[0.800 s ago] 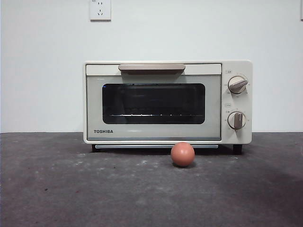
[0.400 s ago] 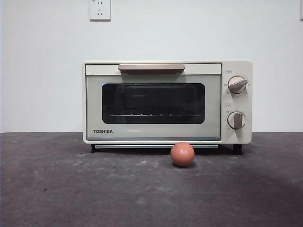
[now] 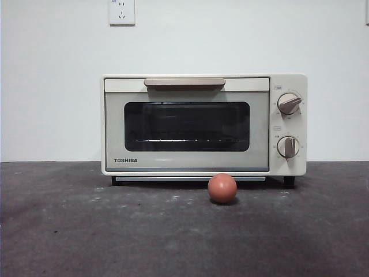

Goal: Eggoven

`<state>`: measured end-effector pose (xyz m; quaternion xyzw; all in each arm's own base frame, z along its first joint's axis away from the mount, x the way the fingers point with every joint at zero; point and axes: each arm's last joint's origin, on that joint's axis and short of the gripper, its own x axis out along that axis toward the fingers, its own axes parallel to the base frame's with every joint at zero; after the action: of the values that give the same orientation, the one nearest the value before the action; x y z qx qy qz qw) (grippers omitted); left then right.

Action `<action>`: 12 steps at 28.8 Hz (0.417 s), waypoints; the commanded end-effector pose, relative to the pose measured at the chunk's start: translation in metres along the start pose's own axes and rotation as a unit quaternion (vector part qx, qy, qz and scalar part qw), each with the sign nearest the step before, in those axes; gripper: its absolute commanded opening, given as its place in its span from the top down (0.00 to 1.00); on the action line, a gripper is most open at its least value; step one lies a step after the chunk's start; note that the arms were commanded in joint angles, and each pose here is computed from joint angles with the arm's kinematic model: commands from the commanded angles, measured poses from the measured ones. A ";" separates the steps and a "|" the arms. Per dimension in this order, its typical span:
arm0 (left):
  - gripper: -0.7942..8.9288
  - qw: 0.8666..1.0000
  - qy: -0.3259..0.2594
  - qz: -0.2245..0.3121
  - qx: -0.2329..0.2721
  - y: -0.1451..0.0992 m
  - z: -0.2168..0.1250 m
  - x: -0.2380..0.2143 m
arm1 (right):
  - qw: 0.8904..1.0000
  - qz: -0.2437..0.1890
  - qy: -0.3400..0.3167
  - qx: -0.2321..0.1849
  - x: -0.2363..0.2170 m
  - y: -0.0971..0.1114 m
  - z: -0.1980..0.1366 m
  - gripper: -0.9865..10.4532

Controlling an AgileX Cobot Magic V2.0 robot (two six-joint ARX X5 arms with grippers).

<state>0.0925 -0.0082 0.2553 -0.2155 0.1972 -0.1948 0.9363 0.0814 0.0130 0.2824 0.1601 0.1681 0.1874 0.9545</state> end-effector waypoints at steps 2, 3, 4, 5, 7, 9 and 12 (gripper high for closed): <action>0.91 0.997 0.043 -0.027 0.055 -0.010 0.019 -0.001 | 0.995 0.063 0.066 -0.040 0.001 0.010 0.014 0.91; 0.91 0.996 0.054 -0.034 0.062 -0.013 0.023 -0.001 | 0.993 0.072 0.082 -0.043 0.002 0.012 0.016 0.91; 0.91 0.995 0.064 -0.039 0.067 -0.016 0.027 -0.002 | 0.991 0.079 0.098 -0.047 0.003 0.013 0.018 0.91; 0.91 0.994 0.074 -0.043 0.072 -0.019 0.031 -0.002 | 0.988 0.085 0.117 -0.051 0.003 0.015 0.020 0.91; 0.91 0.991 0.091 -0.051 0.082 -0.025 0.036 -0.003 | 0.982 0.094 0.152 -0.059 0.004 0.018 0.023 0.91; 0.91 0.988 0.109 -0.061 0.092 -0.030 0.041 -0.004 | 0.976 0.101 0.180 -0.066 0.005 0.021 0.024 0.91; 0.91 0.984 0.131 -0.073 0.099 -0.036 0.045 -0.003 | 0.970 0.111 0.203 -0.074 0.006 0.024 0.023 0.91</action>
<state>0.0991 -0.0214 0.3066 -0.1263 0.2899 -0.2983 0.9006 0.0886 0.0303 0.3051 0.0849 0.3376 0.3231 0.8800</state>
